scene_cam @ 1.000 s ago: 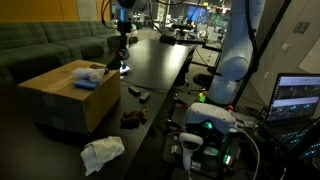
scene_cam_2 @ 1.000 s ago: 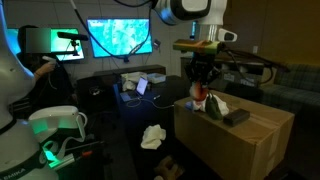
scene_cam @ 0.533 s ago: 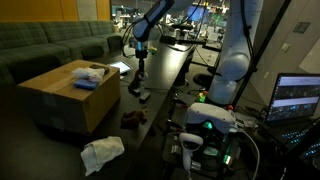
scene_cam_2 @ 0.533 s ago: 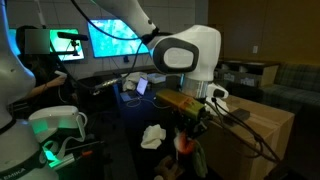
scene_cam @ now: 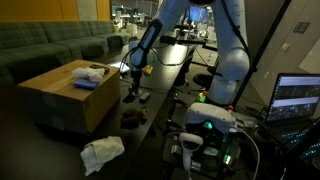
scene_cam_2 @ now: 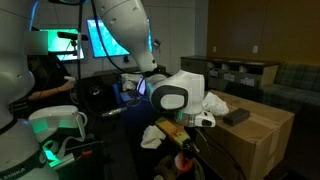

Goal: Swap the things on the table with the things on the box

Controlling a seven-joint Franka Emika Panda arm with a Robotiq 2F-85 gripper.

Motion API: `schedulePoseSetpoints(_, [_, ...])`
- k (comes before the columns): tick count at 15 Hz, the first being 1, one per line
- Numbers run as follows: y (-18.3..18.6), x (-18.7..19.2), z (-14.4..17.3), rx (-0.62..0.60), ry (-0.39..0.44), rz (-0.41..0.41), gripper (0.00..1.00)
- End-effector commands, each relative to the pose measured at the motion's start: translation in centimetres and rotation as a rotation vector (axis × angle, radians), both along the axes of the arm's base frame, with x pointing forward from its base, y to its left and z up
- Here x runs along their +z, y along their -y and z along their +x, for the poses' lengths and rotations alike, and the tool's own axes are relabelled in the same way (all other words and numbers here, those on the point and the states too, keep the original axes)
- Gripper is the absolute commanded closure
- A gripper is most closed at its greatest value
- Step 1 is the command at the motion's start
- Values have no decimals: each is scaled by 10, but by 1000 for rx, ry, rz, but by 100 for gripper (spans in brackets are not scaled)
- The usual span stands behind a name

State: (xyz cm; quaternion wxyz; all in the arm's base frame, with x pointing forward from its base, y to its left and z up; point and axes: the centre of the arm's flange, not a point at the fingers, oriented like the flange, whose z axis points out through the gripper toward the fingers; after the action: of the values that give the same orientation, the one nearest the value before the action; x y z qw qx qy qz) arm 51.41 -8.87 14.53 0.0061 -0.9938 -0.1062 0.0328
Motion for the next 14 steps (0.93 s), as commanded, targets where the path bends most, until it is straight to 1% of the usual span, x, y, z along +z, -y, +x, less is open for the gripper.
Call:
schedulePoseSetpoints(1, [-26, -26, 21, -78, 53, -16, 73])
schedulePoseSetpoints(2, [-31, -29, 22, -95, 62, -20, 56])
schedulePoseSetpoints(3, [-34, -32, 24, -108, 63, -18, 51])
schedulePoseSetpoints(4, [-35, -32, 26, -126, 70, -20, 42])
schedulePoseSetpoints(6, [-32, -32, 27, -162, 80, -20, 27])
schedulePoseSetpoints(9, [-14, -26, 29, -250, 90, -16, 4])
schedulePoseSetpoints(10, [-8, -26, 29, -279, 99, -26, 1])
schedulePoseSetpoints(14, [29, -30, 25, -425, 128, -106, 0])
